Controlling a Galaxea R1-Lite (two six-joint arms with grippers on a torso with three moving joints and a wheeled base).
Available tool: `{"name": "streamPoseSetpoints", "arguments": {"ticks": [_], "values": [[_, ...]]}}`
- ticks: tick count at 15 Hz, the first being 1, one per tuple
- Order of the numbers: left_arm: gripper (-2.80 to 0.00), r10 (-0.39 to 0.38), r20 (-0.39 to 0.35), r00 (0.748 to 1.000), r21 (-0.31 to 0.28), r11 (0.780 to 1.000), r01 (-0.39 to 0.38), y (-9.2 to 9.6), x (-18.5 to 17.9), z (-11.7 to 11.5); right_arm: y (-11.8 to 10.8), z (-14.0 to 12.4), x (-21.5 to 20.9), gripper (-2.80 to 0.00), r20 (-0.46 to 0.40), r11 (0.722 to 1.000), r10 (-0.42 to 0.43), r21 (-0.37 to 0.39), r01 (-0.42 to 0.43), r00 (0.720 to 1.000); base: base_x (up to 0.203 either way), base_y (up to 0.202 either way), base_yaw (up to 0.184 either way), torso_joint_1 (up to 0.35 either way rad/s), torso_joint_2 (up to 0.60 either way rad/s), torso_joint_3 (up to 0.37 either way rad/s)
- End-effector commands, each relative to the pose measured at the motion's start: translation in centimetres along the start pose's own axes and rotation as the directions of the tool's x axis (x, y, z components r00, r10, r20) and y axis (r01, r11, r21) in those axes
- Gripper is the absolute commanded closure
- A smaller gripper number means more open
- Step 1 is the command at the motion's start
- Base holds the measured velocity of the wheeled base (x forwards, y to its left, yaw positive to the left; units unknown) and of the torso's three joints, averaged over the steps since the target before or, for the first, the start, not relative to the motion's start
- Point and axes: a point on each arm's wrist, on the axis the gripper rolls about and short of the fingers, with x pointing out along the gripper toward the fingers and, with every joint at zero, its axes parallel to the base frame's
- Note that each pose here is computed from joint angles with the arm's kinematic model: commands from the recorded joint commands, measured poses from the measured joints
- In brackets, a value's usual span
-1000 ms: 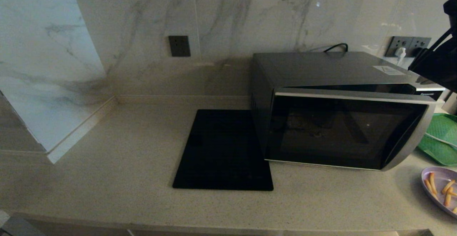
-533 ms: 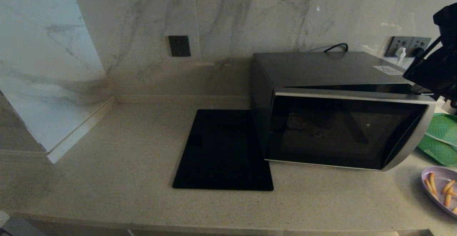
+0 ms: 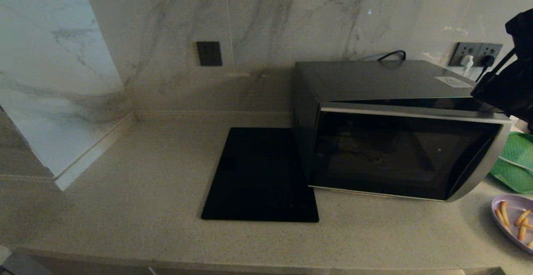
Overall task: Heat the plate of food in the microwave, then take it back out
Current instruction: Open the microwave oven
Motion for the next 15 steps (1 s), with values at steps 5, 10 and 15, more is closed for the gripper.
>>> {"name": "streamPoseSetpoints", "arguments": {"ticks": [5,10,15], "values": [[0.0,0.0,0.0,1.0,-0.001,1.0,0.0,0.0,0.0,0.0,-1.4,-0.1,-3.1,0.0,0.007,1.0,0.017,-0.001,-0.017,1.0,0.0,0.0,0.0,0.0,0.0,0.0],[0.0,0.0,0.0,1.0,-0.001,1.0,0.0,0.0,0.0,0.0,-2.9,-1.8,-4.5,0.0,-0.055,0.999,-0.009,-0.043,0.007,0.998,0.0,0.0,0.0,0.0,0.0,0.0],[0.0,0.0,0.0,1.0,-0.001,1.0,0.0,0.0,0.0,0.0,-3.4,-3.2,-5.8,0.0,-0.121,0.997,0.003,-0.072,-0.012,0.993,0.0,0.0,0.0,0.0,0.0,0.0]]}}
